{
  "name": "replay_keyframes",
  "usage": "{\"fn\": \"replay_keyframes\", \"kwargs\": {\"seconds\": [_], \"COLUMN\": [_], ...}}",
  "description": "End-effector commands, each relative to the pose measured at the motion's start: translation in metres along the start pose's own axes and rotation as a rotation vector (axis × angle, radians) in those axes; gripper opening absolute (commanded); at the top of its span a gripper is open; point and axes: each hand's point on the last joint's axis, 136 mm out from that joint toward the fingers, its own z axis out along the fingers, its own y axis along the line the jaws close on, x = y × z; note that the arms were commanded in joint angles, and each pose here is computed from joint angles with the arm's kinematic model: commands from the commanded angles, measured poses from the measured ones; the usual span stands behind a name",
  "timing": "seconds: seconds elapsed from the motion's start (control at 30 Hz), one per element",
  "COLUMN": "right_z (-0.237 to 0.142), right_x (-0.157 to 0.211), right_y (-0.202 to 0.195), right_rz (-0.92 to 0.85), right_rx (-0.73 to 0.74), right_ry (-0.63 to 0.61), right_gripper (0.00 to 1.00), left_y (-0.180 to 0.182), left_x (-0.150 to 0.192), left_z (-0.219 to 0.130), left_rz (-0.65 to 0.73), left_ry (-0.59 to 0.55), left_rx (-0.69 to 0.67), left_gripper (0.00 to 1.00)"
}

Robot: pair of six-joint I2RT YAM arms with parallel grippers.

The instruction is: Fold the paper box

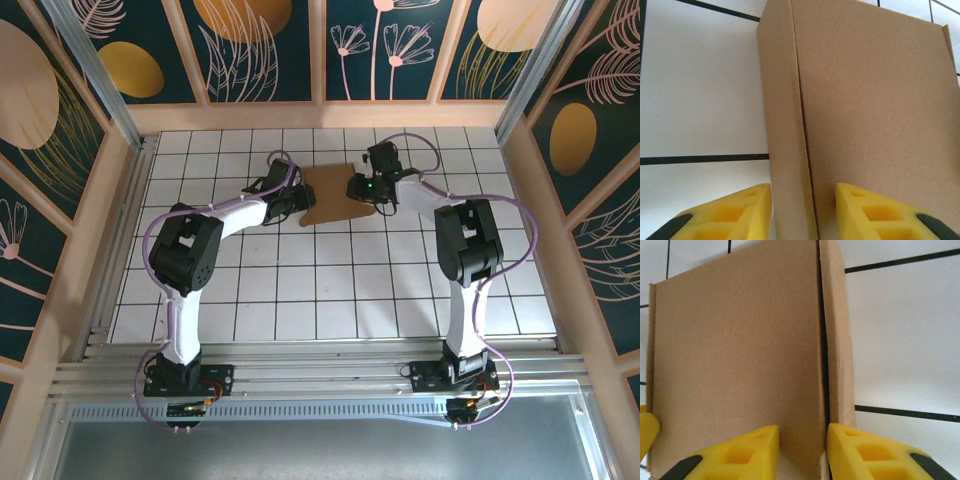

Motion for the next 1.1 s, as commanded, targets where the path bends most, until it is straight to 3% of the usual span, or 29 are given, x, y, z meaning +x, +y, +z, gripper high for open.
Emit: {"fn": "replay_keyframes", "kwargs": {"seconds": [0.0, 0.07, 0.13, 0.3, 0.37, 0.47, 0.53, 0.57, 0.63, 0.7, 0.77, 0.9, 1.07], "right_z": [0.008, -0.009, -0.034, -0.112, -0.131, -0.147, -0.149, -0.147, -0.136, -0.117, -0.088, -0.055, -0.031], "right_x": [0.034, 0.018, -0.003, -0.032, -0.029, 0.004, 0.030, 0.034, 0.019, -0.008, -0.018, -0.011, 0.001], "right_y": [-0.040, -0.031, -0.012, 0.020, 0.024, 0.058, 0.067, 0.062, 0.035, 0.009, -0.001, 0.013, -0.002], "right_rz": [-0.030, -0.054, -0.101, -0.271, -0.411, -0.759, -0.988, -1.017, -0.872, -0.526, -0.261, -0.097, 0.006], "right_rx": [0.194, 0.180, 0.120, -0.084, -0.024, 0.036, 0.115, 0.182, 0.218, 0.090, -0.048, -0.242, -0.275], "right_ry": [0.074, 0.025, -0.048, -0.263, -0.352, -0.469, -0.560, -0.594, -0.522, -0.333, -0.127, -0.012, 0.061], "right_gripper": [0.35, 0.37, 0.46, 0.89, 0.90, 0.88, 0.94, 0.99, 0.96, 0.73, 0.67, 0.73, 0.73], "left_y": [0.028, 0.030, 0.029, 0.007, -0.008, -0.039, -0.052, -0.052, -0.051, -0.042, -0.033, -0.040, -0.033], "left_x": [0.021, 0.016, 0.010, -0.010, -0.020, -0.040, -0.052, -0.058, -0.064, -0.067, -0.063, -0.053, -0.036], "left_z": [0.013, 0.012, 0.009, -0.010, -0.025, -0.059, -0.081, -0.089, -0.100, -0.098, -0.073, -0.043, -0.024], "left_rz": [0.052, 0.089, 0.125, 0.174, 0.188, 0.225, 0.250, 0.253, 0.282, 0.270, 0.239, 0.194, 0.168], "left_ry": [0.038, 0.019, 0.001, -0.041, -0.072, -0.157, -0.215, -0.238, -0.266, -0.292, -0.204, -0.095, -0.032], "left_rx": [-0.086, -0.104, -0.111, -0.062, -0.012, 0.102, 0.141, 0.130, 0.106, 0.069, 0.044, 0.099, 0.103], "left_gripper": [0.38, 0.39, 0.42, 0.50, 0.54, 0.55, 0.57, 0.58, 0.59, 0.64, 0.62, 0.62, 0.63]}}
